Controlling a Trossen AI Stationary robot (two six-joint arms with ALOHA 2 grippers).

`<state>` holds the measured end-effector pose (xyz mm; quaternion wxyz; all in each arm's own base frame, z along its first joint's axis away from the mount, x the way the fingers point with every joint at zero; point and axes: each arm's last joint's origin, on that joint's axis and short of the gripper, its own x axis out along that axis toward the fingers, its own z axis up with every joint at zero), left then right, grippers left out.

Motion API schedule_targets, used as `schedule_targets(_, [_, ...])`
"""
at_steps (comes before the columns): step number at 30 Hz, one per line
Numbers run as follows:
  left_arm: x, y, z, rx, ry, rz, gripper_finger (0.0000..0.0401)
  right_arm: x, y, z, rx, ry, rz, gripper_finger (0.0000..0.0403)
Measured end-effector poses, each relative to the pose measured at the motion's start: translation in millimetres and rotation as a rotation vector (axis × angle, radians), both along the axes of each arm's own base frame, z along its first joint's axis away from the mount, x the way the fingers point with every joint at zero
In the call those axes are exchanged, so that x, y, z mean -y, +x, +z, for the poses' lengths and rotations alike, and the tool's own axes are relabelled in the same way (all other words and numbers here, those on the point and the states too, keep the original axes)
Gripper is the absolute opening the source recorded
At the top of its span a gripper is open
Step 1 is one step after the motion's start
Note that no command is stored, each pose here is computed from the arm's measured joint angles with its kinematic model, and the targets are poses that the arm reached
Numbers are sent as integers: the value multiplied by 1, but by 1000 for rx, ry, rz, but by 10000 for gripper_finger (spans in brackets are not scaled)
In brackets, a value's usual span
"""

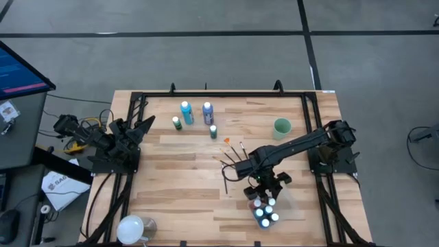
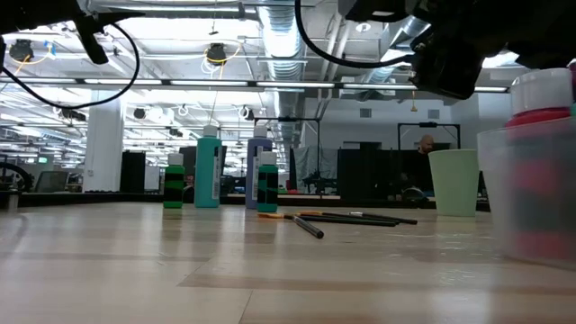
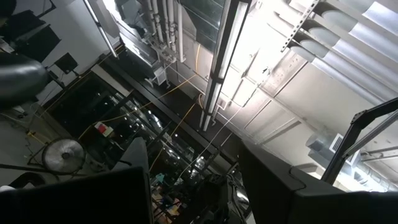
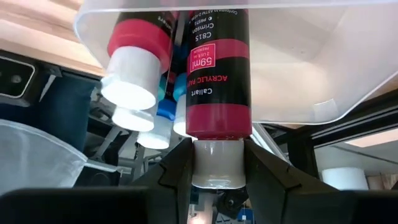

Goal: Pick & Place Paint Supplies
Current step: Put the red paint bottle into the transparent bin

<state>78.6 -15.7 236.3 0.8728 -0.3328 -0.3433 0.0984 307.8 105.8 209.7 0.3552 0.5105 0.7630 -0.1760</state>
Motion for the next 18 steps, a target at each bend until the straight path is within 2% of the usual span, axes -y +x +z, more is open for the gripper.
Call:
schedule_targets(11, [0,0,0,0,0,0,132,5,-6,-12,-31,-16,0,112])
schedule_targets(18, [0,0,0,0,0,0,132,9,-1,-12,0,-4,-16,112])
